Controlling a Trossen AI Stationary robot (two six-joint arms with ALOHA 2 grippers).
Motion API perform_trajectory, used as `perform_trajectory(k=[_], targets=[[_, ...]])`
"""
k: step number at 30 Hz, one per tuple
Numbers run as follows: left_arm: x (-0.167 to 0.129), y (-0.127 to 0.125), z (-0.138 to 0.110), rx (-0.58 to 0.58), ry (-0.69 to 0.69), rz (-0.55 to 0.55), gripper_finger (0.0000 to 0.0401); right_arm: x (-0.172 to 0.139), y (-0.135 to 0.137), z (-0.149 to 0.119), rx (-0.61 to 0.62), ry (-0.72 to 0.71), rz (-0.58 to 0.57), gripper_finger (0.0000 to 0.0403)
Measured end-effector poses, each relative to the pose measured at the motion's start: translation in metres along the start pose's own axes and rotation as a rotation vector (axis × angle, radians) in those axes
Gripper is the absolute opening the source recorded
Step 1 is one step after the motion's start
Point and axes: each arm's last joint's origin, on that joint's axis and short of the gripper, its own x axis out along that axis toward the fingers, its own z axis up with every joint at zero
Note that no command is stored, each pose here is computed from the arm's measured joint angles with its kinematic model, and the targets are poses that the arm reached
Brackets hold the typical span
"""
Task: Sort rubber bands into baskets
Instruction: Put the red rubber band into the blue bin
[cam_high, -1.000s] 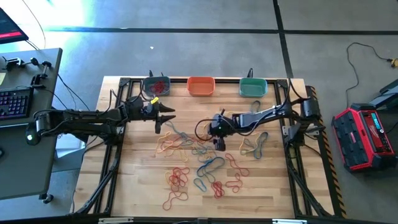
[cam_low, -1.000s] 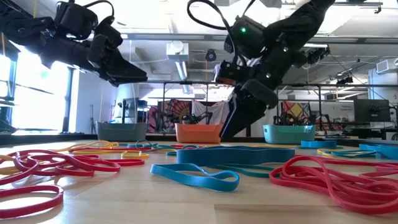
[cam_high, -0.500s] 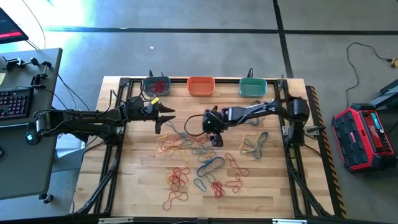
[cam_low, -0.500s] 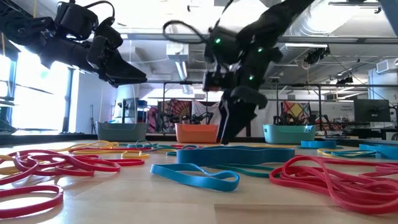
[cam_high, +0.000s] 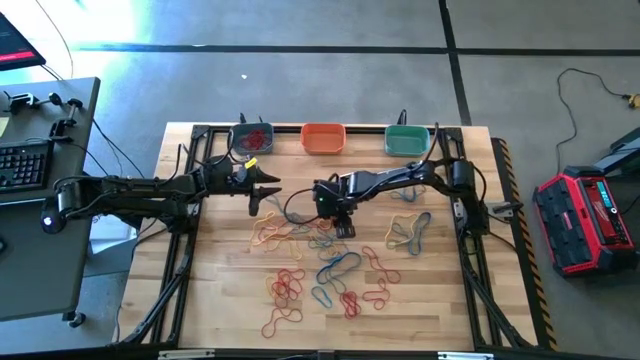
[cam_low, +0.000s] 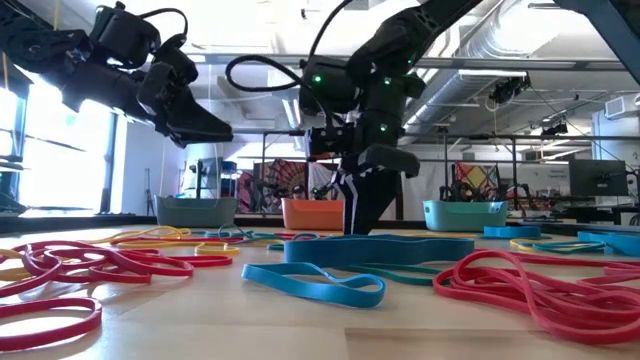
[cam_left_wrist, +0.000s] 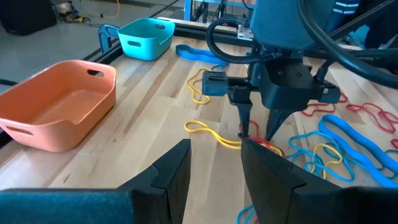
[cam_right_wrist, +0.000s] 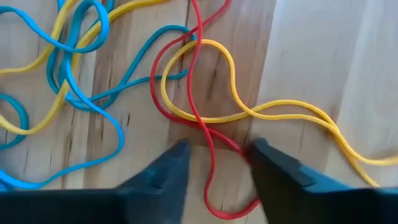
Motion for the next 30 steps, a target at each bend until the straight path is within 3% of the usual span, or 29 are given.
perform_trajectory(k=[7,16,25,30], targets=[[0.001,-0.004,-0.005,-0.036,0.051,-0.019,0.0132,0.001,0.001,-0.003,0.0,0.019,0.049,0.0011],[0.002,-0.014,-0.006,0.036,0.059,-0.07,0.0132,-0.019,0.014,-0.004,0.058,0.026,0.003,0.0003],[0.005,-0.028,-0.007,0.088,0.058,-0.127,0.0135,-0.063,0.024,0.01,0.1,-0.147,-0.149,0.0001],[0.012,-0.036,-0.006,0.091,0.015,-0.074,0.0154,-0.071,0.026,0.025,0.105,-0.301,-0.273,0.0001]])
